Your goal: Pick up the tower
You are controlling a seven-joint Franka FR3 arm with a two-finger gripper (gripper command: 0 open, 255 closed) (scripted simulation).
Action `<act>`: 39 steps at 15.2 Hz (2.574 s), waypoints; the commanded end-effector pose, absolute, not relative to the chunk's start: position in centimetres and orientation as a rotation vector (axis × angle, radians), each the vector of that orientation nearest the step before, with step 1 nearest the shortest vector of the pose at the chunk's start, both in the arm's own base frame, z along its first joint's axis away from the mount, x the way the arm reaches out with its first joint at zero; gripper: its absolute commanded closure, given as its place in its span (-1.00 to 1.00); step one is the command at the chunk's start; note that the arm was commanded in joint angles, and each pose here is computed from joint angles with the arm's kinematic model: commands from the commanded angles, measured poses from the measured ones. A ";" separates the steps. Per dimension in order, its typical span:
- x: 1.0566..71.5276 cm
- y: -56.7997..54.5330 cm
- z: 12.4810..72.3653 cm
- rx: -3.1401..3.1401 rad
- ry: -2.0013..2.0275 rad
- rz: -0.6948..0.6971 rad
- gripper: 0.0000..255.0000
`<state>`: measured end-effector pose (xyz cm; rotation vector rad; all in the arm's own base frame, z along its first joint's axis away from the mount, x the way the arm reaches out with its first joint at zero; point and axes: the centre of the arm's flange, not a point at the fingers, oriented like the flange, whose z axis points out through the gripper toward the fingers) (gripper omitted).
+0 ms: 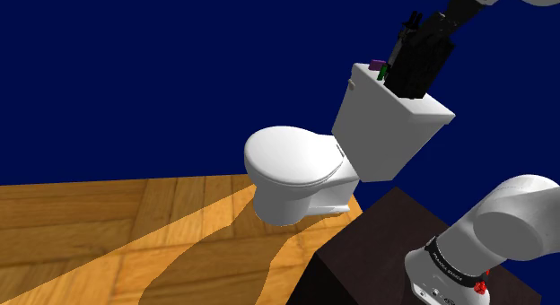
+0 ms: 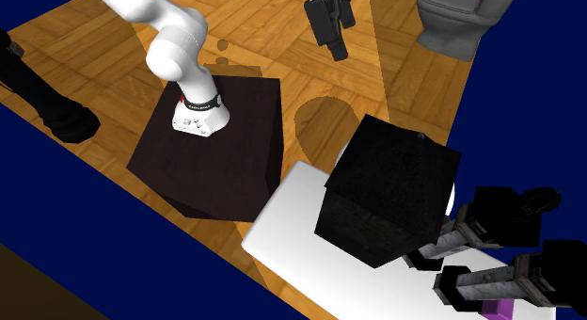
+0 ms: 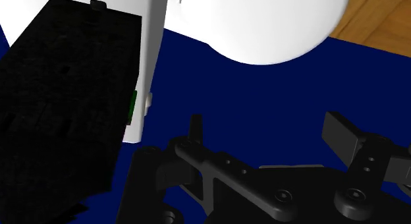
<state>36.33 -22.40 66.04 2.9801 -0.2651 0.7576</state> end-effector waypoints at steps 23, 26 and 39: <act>35.9 -42.7 67.3 2.713 -0.684 1.264 -1.00; 35.9 -42.7 65.9 2.713 -0.684 1.264 -1.00; 35.9 -42.7 67.0 2.713 -0.684 1.264 1.00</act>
